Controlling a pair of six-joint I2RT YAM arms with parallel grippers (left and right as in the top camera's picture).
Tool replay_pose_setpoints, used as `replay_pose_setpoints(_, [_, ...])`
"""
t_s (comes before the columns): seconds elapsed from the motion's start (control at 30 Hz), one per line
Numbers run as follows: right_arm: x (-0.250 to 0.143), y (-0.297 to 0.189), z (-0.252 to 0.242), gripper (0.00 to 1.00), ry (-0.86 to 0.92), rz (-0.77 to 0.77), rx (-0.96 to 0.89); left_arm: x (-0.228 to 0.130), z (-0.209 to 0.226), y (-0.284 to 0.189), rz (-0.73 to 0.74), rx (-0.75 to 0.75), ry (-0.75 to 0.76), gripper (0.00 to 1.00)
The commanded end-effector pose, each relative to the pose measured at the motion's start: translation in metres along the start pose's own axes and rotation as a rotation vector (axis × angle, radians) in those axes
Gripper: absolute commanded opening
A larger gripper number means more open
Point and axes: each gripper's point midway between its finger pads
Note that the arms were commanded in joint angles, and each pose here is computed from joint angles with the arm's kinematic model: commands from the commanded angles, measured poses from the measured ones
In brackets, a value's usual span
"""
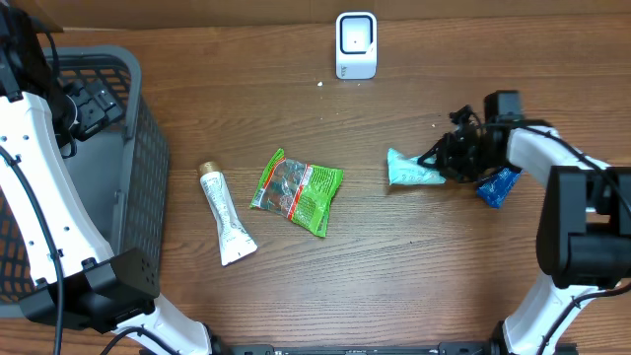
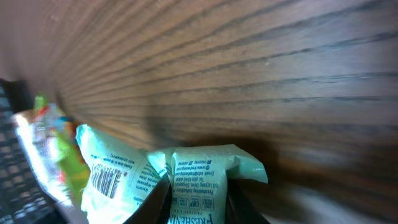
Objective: Scan the item barcode
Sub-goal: 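Lift the light-green pack with the right gripper toward the scanner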
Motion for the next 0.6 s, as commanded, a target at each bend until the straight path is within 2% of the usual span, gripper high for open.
replay_pose_setpoints(0.0, [0.029,-0.038,0.04,0.04,-0.091,-0.089,0.085,-0.002,-0.001,-0.001,0.001,-0.003,0.023,1.0])
replay_pose_setpoints(0.13, [0.035,-0.088,0.091,0.04,-0.295,-0.214,0.089,-0.002,-0.001,-0.001,0.001,-0.003,0.023,0.99])
replay_pose_setpoints(0.27, [0.035,-0.13,0.133,0.04,-0.459,-0.354,-0.035,-0.002,-0.001,-0.001,0.001,-0.003,0.023,0.99])
replay_pose_setpoints(0.47, [0.031,-0.143,0.193,0.04,-0.651,-0.482,-0.113,-0.002,-0.001,-0.001,0.001,-0.003,0.023,1.0])
replay_pose_setpoints(0.57, [0.031,-0.137,0.203,0.04,-0.684,-0.504,-0.164,-0.002,-0.001,-0.001,0.001,-0.003,0.023,1.0])
Point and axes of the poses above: each gripper's point midway between its finger pads, its own y axis out along the fingers, its own z axis along the line the jaws close on, x = y × z, and after that the axes turned 8 degrees about -y, right-handed
